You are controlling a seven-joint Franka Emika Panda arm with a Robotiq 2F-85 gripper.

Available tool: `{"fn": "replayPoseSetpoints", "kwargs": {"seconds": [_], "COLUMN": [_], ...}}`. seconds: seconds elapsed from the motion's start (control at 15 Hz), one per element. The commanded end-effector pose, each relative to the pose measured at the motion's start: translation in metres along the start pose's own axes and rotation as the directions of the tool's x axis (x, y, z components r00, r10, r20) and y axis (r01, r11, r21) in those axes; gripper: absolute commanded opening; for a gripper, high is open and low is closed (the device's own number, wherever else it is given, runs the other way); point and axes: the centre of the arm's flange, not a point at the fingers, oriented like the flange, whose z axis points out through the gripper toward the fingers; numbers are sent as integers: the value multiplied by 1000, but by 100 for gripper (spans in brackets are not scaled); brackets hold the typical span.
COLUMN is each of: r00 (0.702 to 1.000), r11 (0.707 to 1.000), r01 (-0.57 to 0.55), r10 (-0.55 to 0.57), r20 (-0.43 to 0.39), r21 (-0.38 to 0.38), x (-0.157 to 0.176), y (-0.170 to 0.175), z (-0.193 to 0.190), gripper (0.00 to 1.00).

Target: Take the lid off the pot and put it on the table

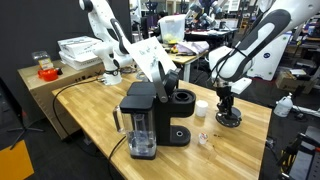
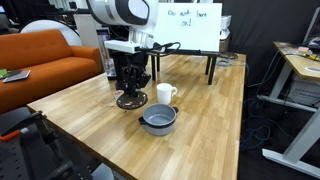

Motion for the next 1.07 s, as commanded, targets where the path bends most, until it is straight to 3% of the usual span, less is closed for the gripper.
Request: {"fn": "replayPoseSetpoints", "kwargs": {"seconds": [0.0, 0.67, 1.0], "r00": [998, 982, 983], "r11": [998, 984, 983], "r01": [62, 148, 138], "r10": [-63, -158, -150], "r20": [14, 105, 101], "r21": [26, 94, 122], "x": [-2, 4, 8], "y": [-3, -26, -25], "z": [2, 60, 70], "gripper": [8, 8, 8]}}
